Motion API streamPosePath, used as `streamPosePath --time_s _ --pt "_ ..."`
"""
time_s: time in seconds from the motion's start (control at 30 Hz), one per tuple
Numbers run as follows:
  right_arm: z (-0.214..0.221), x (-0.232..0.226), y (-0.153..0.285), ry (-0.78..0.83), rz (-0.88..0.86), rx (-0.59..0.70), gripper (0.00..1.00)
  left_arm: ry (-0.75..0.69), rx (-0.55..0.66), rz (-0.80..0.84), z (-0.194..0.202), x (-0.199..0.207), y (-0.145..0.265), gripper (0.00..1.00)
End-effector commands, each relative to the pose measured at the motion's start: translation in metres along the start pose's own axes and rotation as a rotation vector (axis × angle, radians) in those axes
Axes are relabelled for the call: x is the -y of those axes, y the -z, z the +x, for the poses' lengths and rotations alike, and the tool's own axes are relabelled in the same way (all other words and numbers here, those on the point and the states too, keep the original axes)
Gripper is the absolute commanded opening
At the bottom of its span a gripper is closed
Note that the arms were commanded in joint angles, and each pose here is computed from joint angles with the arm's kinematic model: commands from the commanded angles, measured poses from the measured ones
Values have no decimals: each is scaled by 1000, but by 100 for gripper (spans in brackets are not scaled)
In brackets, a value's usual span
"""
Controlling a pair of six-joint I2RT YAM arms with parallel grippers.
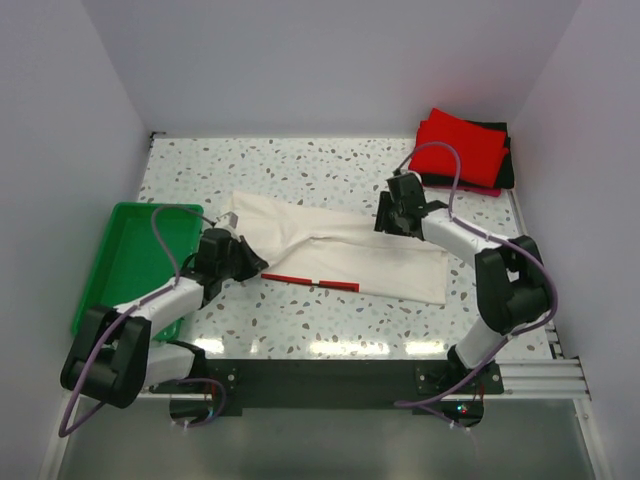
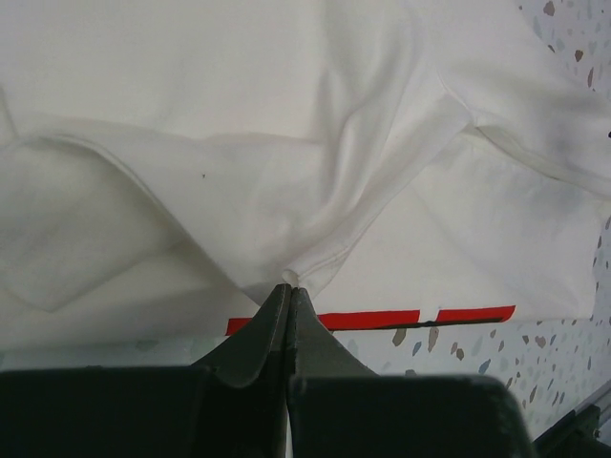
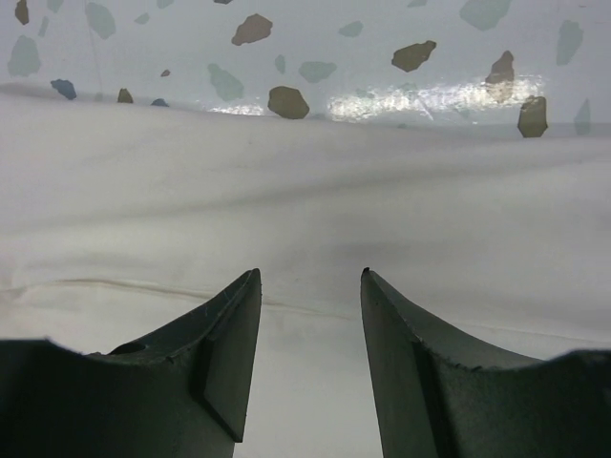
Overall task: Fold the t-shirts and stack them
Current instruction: Fold the tshirt
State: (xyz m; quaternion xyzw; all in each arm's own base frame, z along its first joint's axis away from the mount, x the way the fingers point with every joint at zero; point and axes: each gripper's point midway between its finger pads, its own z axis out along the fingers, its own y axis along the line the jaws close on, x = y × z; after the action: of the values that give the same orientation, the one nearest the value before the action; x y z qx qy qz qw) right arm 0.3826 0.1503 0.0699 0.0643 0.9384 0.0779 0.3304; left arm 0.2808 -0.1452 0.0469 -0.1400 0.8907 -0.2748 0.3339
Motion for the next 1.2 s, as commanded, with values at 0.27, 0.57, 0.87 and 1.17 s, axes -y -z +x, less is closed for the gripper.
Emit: streamPosePath --time_s 0.27,0.57,0.87,1.17 --pt "10 90 17 -160 212 -2 50 35 46 21 -8 5 -3 0" --pt "29 142 26 -302 300 -19 52 68 59 48 -16 15 -8 0" --pt "41 156 19 -384 292 -45 52 93 60 117 -31 36 -16 4" --pt "37 159 28 -438 274 11 35 87 69 125 -39 43 -17 3"
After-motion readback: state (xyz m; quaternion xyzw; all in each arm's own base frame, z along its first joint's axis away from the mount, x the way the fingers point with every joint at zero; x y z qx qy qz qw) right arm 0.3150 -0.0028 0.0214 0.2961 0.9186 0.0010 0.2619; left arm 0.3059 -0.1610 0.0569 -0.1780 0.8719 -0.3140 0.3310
